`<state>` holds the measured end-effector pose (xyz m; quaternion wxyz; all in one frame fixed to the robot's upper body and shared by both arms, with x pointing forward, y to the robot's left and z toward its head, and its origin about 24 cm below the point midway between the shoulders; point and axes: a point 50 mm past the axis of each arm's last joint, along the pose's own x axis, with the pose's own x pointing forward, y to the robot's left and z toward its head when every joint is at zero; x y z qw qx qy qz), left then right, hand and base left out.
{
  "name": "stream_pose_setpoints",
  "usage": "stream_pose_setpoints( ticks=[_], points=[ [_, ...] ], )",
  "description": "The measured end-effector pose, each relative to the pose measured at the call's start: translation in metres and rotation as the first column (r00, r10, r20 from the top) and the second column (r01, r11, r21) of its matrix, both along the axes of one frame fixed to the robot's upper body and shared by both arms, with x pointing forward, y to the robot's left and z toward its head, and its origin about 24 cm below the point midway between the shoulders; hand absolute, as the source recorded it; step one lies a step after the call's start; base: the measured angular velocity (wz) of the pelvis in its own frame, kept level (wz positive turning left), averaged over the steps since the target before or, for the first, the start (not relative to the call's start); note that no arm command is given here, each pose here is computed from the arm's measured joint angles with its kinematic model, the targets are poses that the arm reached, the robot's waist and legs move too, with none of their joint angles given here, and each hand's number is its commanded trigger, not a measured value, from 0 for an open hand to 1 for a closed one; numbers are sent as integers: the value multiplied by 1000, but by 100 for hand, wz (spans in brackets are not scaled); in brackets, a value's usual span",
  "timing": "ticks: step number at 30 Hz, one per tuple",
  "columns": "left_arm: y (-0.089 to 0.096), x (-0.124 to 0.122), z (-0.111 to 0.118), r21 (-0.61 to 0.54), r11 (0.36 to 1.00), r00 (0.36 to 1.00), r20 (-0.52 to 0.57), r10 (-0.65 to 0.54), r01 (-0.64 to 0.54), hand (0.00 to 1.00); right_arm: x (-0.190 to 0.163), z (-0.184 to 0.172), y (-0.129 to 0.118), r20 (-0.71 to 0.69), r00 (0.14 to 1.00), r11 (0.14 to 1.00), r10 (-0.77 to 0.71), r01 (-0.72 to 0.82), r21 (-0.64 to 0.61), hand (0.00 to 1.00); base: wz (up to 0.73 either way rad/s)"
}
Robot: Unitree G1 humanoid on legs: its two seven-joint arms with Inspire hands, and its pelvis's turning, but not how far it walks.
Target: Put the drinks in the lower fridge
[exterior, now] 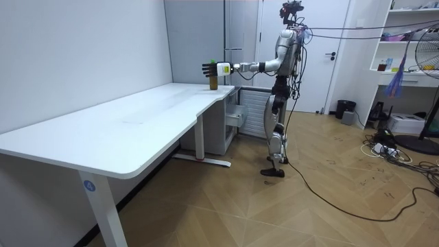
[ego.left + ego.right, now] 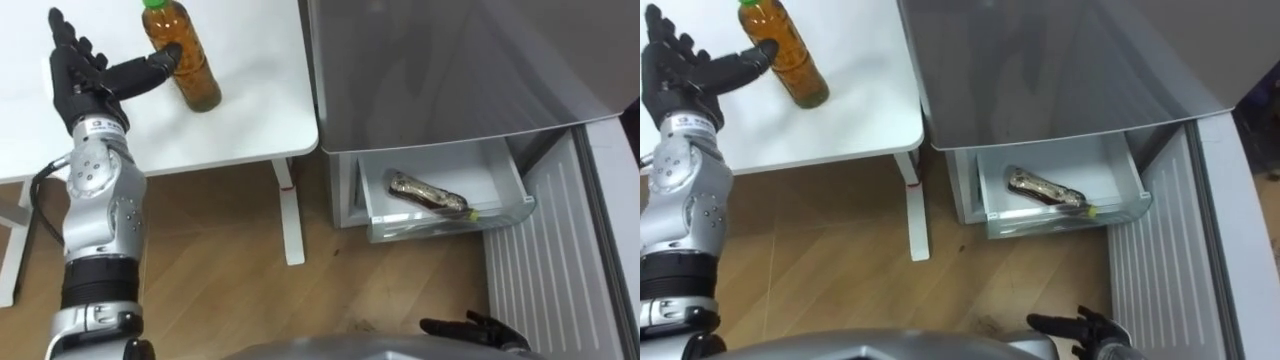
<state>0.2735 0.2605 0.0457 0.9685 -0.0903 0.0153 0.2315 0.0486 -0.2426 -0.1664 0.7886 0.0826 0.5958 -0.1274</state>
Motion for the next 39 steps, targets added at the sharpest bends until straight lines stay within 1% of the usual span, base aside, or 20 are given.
stream_pose_setpoints(
  ticks=[5, 9, 13, 17, 21, 25, 32, 37, 39],
  points=[
    [-2, 3, 0, -10, 1000, 1000, -21, -21, 21, 0, 0, 1, -3, -4, 1000, 1000, -1, 1, 13, 0, -3],
    [-2, 6, 3, -29, 999, 1000, -12, -28, 28, 0, -3, 1, -6, -17, 1000, 1000, -3, 3, 24, 0, 0],
    [-1, 8, 5, -22, 999, 999, -18, -43, 43, 0, -3, 2, -7, -22, 1000, 1000, 7, -7, 22, 0, -2],
    [1, 12, 12, -16, 999, 999, 2, -52, 52, 0, -3, 2, -8, -22, 1000, 1000, 1, -1, 20, 0, -1],
    [4, 16, 18, -43, 997, 997, 36, -65, 67, 0, -5, 2, -9, -23, 1000, 1000, -14, 14, 18, 0, -6],
    [10, 19, 17, -48, 995, 996, 17, -86, 86, 0, -7, 2, -10, -28, 999, 1000, -20, 21, 11, 0, -5],
    [11, 21, 10, -63, 994, 996, -13, -88, 87, 0, -8, 2, -13, -32, 999, 1000, -30, 30, -4, 0, -2],
    [11, 22, 7, -68, 992, 994, -22, -105, 104, 0, -14, 3, -18, -82, 996, 998, 36, -41, -57, 0, -8],
    [11, 22, 7, -69, 992, 994, -22, -108, 106, 0, -22, 3, -19, -117, 991, 994, 69, -78, -74, 0, -8]
  ],
)
